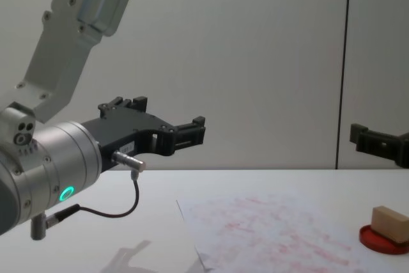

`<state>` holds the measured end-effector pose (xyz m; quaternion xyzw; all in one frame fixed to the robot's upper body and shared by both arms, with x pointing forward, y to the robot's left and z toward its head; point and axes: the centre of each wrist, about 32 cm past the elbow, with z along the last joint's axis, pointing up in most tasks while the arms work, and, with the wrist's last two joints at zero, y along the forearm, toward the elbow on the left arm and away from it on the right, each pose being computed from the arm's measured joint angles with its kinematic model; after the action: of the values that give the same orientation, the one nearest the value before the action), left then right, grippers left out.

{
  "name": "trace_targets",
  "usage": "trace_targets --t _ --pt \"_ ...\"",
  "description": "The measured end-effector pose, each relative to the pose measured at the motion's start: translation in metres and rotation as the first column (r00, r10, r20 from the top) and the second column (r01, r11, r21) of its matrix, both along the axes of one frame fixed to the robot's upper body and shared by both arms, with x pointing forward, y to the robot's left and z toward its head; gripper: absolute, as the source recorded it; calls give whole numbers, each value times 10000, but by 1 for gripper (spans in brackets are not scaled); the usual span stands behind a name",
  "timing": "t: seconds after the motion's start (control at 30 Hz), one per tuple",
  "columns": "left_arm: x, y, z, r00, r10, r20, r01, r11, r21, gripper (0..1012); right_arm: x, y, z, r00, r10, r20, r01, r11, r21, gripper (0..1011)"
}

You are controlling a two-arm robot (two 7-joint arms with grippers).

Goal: Use the one hand to pick up the stamp and affix it onto the A4 paper.

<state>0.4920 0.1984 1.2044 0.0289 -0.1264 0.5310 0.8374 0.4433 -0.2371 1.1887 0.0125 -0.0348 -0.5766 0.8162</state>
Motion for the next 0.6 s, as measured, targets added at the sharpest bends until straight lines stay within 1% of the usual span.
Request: trace_targets --t 0.6 --pt "0 0 0 10000 1 1 -1 10000 0 993 0 0 0 10000 -1 3 1 10000 -8 1001"
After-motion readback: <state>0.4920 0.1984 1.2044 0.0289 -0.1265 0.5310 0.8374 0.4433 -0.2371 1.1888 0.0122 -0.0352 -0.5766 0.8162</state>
